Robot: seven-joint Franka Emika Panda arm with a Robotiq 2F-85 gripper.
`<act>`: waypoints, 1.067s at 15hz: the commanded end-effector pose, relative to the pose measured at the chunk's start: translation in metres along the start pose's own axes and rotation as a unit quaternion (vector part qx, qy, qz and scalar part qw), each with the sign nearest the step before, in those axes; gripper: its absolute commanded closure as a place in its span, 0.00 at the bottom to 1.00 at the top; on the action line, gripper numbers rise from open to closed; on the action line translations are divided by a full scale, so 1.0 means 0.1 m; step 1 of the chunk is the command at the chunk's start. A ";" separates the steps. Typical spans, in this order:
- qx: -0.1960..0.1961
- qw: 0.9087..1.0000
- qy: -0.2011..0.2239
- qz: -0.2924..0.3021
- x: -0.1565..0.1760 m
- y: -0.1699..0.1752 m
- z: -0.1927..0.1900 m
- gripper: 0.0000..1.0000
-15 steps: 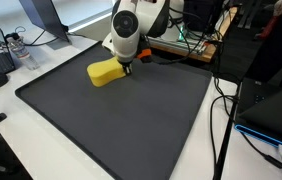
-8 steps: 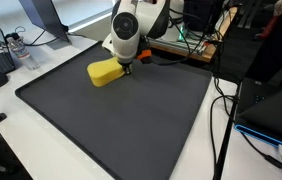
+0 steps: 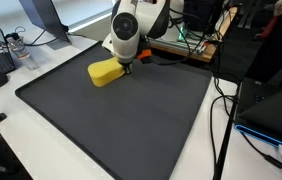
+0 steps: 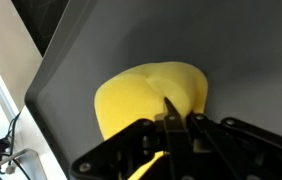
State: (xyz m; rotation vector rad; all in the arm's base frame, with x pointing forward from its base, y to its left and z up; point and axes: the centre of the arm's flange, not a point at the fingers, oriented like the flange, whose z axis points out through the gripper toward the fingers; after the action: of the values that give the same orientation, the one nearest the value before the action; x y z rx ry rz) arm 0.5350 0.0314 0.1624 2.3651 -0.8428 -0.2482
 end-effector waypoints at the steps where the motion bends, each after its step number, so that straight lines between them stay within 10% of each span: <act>1: -0.006 1.000 -0.006 0.007 -0.02 -0.05 -0.02 0.98; 16: -0.014 1.000 -0.002 0.007 -0.03 -0.04 -0.02 0.98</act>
State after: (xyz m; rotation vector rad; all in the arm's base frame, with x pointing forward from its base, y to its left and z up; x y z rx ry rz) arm 0.5342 0.0319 0.1622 2.3611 -0.8406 -0.2536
